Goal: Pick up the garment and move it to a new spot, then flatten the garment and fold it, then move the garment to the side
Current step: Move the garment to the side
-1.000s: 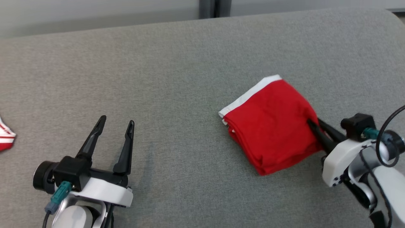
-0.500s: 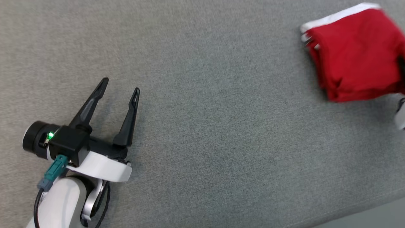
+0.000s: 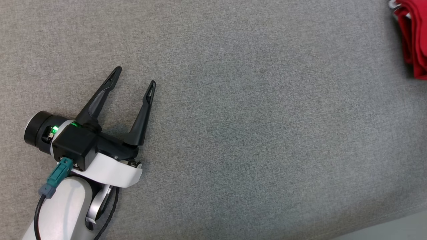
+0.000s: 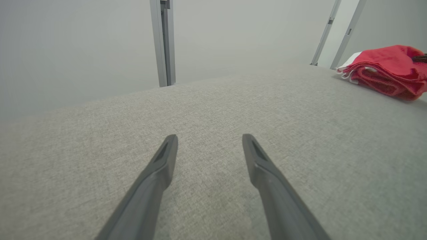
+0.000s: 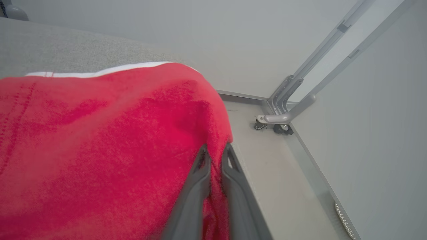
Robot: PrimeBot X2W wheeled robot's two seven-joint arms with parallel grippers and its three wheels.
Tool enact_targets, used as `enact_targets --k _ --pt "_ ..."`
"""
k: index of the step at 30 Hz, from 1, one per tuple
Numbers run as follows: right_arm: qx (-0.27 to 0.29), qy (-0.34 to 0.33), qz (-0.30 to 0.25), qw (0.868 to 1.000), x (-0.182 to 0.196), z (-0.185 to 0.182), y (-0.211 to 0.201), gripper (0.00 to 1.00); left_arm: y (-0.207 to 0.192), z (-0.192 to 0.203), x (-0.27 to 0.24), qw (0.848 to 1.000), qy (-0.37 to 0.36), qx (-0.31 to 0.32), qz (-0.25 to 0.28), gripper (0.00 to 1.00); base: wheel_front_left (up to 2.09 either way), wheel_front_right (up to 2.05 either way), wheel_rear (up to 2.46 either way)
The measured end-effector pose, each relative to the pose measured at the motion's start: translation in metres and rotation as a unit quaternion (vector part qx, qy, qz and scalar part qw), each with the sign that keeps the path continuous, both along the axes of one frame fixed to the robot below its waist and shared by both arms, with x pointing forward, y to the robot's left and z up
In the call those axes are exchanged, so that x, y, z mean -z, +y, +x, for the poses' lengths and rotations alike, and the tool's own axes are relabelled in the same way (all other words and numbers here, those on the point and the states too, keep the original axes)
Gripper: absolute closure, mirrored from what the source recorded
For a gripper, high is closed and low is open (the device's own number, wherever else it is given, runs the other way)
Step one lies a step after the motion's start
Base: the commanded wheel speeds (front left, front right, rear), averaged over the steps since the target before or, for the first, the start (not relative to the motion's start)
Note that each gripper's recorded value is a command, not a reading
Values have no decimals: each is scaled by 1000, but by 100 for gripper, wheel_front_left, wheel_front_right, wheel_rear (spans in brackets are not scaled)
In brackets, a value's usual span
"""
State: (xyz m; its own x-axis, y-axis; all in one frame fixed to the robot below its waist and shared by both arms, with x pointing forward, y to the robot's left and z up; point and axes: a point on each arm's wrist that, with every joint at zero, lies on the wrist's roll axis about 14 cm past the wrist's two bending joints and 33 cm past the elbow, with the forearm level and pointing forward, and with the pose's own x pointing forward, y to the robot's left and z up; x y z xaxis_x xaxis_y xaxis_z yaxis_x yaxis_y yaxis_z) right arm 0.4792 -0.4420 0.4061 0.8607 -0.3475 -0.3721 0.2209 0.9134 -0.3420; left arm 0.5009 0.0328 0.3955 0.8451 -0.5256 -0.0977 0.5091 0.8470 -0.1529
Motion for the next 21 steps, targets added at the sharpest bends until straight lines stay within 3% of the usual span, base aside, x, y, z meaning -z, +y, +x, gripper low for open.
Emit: enact_targets --k 1,11,21 --pt "8 -9 1 1000 -3 1 -4 0 1 0 0 1000 1 -1 0 0 0 0 0" --pt "33 -40 25 998 -7 -16 1 0 0 -5 -8 1000 0 -7 -6 0 0 0 0" --pt "7 -128 89 988 -32 -35 58 0 16 -29 -29 999 -1 -48 -11 0 0 0 0"
